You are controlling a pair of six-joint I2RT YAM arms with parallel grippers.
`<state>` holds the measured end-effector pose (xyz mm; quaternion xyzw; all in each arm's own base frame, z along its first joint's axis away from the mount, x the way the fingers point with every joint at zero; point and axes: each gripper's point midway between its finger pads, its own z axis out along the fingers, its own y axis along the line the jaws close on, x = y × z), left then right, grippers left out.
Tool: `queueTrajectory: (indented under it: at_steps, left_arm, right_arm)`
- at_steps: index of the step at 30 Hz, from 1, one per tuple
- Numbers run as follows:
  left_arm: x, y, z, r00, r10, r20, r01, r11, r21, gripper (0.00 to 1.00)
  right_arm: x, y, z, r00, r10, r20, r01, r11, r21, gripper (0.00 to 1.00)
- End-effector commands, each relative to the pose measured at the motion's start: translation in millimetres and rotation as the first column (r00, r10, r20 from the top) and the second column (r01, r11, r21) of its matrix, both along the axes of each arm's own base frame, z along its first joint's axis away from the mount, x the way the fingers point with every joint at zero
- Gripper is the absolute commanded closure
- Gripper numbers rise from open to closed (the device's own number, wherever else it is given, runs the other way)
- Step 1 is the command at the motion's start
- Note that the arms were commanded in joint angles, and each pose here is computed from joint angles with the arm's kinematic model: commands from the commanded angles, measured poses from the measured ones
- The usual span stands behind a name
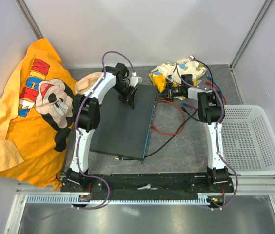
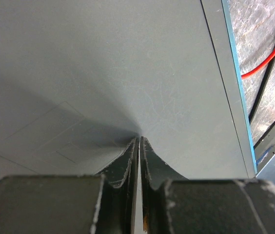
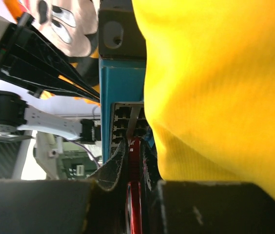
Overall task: Pull the plug from the switch port
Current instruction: Pull the connector from the switch port.
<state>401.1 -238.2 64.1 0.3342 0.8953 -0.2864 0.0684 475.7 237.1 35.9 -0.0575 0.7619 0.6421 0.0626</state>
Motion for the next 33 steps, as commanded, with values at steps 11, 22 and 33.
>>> queueTrajectory:
  at_steps: [11,22,33]
  left_arm:
    - [-2.6,10.3,-37.3,0.999,-0.044,-0.025,0.046,0.996,0.073,0.88]
    - [2.2,-0.6,-17.3,0.997,-0.075,0.015,0.075,0.997,0.019,0.88]
    - [-7.0,-13.8,-16.7,0.993,-0.112,0.023,0.112,0.994,0.007,0.88]
  right_arm:
    - [-4.7,2.4,-35.4,0.996,-0.004,-0.085,0.014,0.993,0.117,1.0]
    - [-4.3,0.1,-42.6,0.993,-0.043,-0.113,0.053,0.995,0.084,1.0]
    - [-0.8,-15.0,-66.2,0.991,-0.105,-0.079,0.1,0.992,-0.071,1.0]
